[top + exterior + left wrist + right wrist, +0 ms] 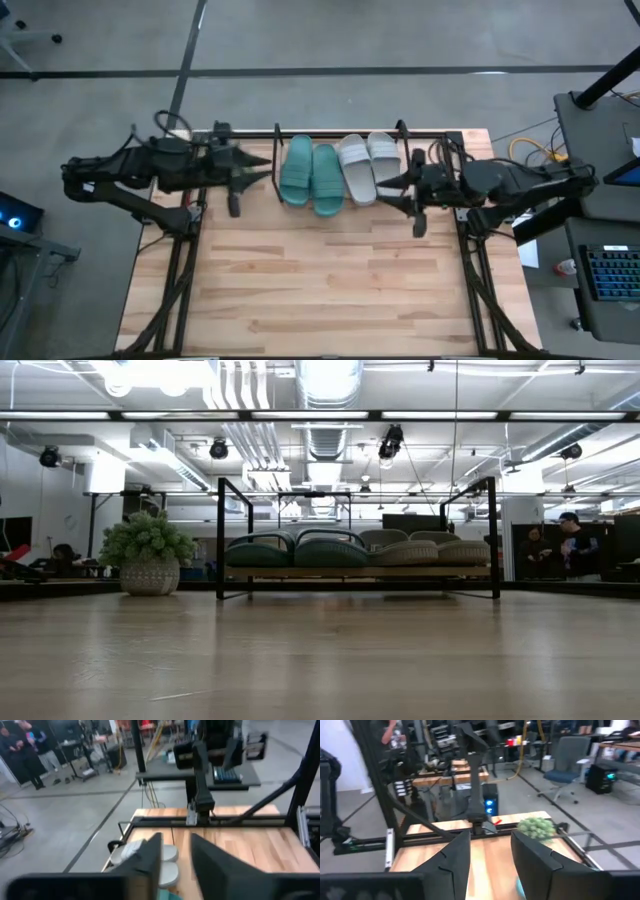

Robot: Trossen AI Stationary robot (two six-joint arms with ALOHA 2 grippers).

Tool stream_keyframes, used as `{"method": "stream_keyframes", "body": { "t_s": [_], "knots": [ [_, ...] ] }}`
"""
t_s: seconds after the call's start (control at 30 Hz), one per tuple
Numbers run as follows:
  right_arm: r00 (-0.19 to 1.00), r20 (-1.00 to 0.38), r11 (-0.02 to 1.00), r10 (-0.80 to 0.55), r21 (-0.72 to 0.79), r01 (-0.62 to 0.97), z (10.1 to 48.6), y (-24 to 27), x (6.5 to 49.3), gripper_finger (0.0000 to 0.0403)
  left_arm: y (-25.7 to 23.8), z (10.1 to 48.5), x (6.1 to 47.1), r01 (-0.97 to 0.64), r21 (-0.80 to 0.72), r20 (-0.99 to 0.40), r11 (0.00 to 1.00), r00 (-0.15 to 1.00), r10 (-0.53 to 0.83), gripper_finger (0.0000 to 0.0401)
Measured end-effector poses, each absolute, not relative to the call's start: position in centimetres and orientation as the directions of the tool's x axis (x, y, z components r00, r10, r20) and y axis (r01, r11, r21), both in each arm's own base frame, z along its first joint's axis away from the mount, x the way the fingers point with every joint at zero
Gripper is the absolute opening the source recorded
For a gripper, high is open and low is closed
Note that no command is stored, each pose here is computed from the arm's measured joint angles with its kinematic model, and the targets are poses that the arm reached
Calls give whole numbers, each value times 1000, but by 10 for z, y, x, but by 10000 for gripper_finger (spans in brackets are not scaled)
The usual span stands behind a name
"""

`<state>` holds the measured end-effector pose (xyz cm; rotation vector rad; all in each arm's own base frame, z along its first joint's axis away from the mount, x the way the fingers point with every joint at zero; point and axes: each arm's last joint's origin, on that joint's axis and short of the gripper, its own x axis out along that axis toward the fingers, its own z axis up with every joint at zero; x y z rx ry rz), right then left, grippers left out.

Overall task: Pick and place slides into the shelf
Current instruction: Return to Home Position

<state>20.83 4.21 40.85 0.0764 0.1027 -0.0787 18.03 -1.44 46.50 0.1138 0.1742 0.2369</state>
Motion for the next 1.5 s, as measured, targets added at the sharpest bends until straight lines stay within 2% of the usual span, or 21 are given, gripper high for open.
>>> {"method": "stream_keyframes", "body": {
  "t_s": [0.07, 0.13, 0.27, 0.4, 0.53, 0.63, 0.8, 1.07, 1.13, 1.27, 1.33, 1.5],
  "knots": [
    [988, -103, 990, -113, 72, 121, 403, 39, 199, 130, -13, 462, 167, -224, 118, -127, 968, 963, 238, 41],
    [984, -108, 985, -142, 86, 151, 395, 36, 193, 127, -12, 453, 154, -227, 101, -117, 969, 964, 239, 12],
    [975, -127, 975, -180, 106, 194, 377, 33, 187, 123, -8, 431, 132, -246, 29, -53, 969, 968, 247, 12],
    [969, -139, 970, -203, 108, 219, 365, 32, 186, 124, -9, 397, 128, -207, -18, 49, 978, 977, 207, 3],
    [968, -138, 970, -212, 92, 225, 359, 32, 188, 124, -10, 360, 132, -166, 47, 220, 985, 964, 152, 1],
    [966, -137, 969, -220, 81, 232, 359, 31, 189, 121, -7, 333, 138, -205, 41, 301, 978, 936, 184, 0],
    [964, -132, 967, -229, 80, 241, 360, 29, 189, 121, 2, 297, 149, -270, 17, 337, 963, 908, 249, 0],
    [964, -130, 965, -232, 94, 245, 360, 29, 189, 117, 17, 265, 133, -376, 59, 252, 925, 902, 351, 0],
    [964, -130, 964, -231, 100, 245, 360, 29, 189, 116, 16, 264, 120, -364, 57, 273, 930, 901, 336, 0],
    [964, -134, 965, -232, 97, 245, 359, 29, 191, 114, 13, 250, 107, -267, 61, 190, 962, 949, 252, 0],
    [964, -130, 965, -232, 95, 245, 360, 29, 191, 114, 12, 246, 102, -242, 13, 162, 970, 958, 237, 0],
    [965, -122, 966, -232, 86, 243, 360, 29, 192, 111, 11, 239, 92, -224, 16, 106, 974, 969, 221, 0]
  ]
}}
